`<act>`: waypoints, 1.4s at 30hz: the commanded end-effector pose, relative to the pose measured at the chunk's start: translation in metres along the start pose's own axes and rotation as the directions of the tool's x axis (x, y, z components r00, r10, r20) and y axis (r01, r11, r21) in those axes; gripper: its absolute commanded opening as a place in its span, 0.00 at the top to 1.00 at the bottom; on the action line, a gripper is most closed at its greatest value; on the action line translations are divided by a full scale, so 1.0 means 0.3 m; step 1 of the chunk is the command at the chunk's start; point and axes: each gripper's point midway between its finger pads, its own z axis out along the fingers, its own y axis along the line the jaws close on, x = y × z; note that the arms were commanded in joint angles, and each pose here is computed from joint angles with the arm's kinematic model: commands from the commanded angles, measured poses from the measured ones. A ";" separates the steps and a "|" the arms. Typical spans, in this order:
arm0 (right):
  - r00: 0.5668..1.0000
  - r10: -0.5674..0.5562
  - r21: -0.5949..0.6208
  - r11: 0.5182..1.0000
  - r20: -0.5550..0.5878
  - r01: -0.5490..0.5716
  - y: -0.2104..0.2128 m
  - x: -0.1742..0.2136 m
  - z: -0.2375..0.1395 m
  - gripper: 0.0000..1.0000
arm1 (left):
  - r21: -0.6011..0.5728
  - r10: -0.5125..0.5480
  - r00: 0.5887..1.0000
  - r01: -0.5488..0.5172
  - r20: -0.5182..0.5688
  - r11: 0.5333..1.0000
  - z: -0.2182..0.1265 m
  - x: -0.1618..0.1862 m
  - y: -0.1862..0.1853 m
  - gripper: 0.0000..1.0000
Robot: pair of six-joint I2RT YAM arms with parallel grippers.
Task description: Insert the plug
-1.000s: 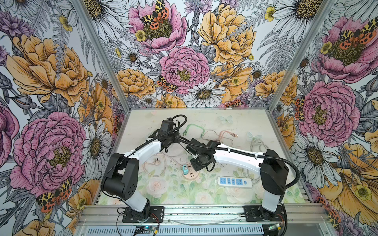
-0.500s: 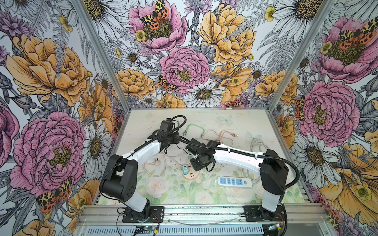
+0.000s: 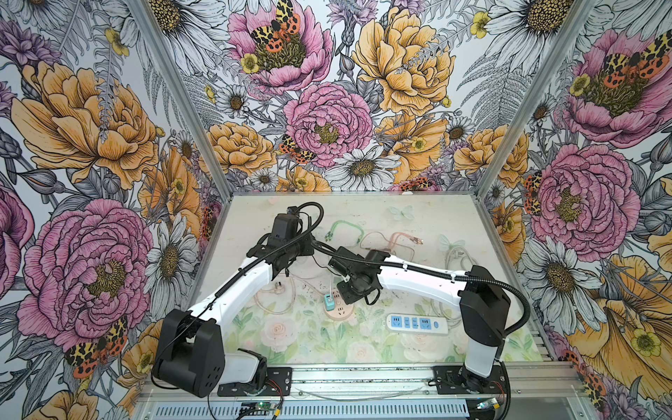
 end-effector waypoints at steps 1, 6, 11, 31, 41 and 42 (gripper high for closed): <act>1.000 0.008 0.043 0.999 -0.031 -0.006 -0.009 0.015 0.064 1.00 | 0.007 -0.021 1.000 0.021 0.013 1.000 -0.065 -0.001 0.009 0.56; 0.999 0.005 0.052 0.999 -0.041 -0.003 0.000 0.028 0.080 1.00 | -0.039 -0.036 0.999 0.037 0.017 0.999 -0.124 0.000 0.035 0.54; 0.999 0.001 0.064 0.998 -0.036 0.001 0.002 0.027 0.078 1.00 | -0.047 -0.051 0.998 0.052 0.022 0.998 -0.142 0.009 0.046 0.53; 0.999 -0.036 0.096 0.995 -0.027 0.039 0.002 -0.010 0.068 1.00 | -0.069 -0.111 0.990 0.106 -0.083 0.992 -0.045 0.101 0.047 0.54; 0.999 -0.030 0.111 0.993 -0.036 0.034 -0.007 0.000 0.083 1.00 | -0.086 -0.127 0.988 0.119 -0.088 0.989 -0.027 0.112 0.063 0.54; 0.999 -0.032 0.105 0.994 -0.042 0.036 -0.004 0.002 0.088 1.00 | -0.088 -0.131 0.987 0.123 -0.088 0.988 -0.029 0.114 0.068 0.54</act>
